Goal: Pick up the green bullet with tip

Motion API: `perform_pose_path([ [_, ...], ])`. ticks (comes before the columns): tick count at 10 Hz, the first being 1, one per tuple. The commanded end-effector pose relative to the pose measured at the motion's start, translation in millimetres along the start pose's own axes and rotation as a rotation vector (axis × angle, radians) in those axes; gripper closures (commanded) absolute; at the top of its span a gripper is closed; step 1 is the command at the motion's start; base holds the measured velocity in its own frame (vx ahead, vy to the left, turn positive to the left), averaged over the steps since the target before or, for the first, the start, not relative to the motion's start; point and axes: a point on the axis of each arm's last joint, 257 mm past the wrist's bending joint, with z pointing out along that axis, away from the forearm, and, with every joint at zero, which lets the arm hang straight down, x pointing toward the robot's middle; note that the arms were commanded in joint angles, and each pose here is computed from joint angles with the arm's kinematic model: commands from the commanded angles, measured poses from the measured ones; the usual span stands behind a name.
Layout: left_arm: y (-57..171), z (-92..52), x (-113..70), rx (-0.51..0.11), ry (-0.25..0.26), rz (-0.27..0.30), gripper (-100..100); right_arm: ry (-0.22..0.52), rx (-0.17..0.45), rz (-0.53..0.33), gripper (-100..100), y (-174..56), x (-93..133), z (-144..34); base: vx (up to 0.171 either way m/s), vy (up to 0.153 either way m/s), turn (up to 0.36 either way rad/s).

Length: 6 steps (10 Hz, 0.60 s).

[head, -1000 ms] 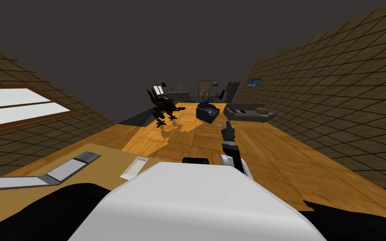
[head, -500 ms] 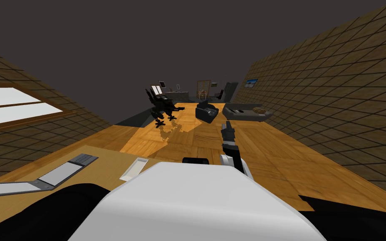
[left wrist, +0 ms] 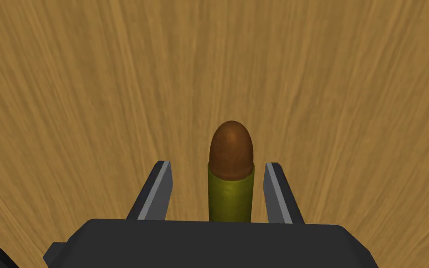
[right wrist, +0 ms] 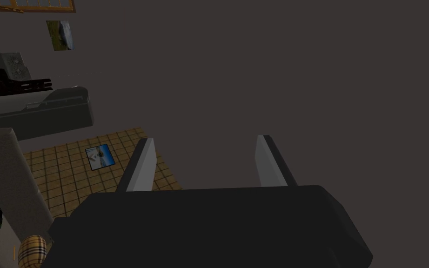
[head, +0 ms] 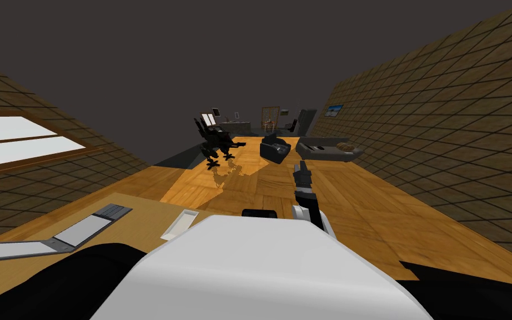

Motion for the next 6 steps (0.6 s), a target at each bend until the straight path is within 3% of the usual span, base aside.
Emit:
perform_pose_path([
  [1,0.0,0.0,0.0,0.0,0.0,0.0,100,0.0,0.0,0.0,0,0.0,0.0,0.0,0.0,0.0,0.0],
  [4,1.4,0.3,-0.3,-0.003,-0.001,0.0,100,0.0,0.0,0.0,0,0.0,0.0,0.0,0.0,0.0,0.0],
  [5,1.4,0.3,-0.3,-0.003,-0.001,0.0,0,0.0,0.0,0.0,0,0.0,0.0,0.0,0.0,0.0,0.0],
  [6,-7.4,-8.6,-1.5,0.001,0.002,-0.003,100,0.0,0.0,0.0,0,0.0,0.0,0.0,-0.011,-0.033,-0.021],
])
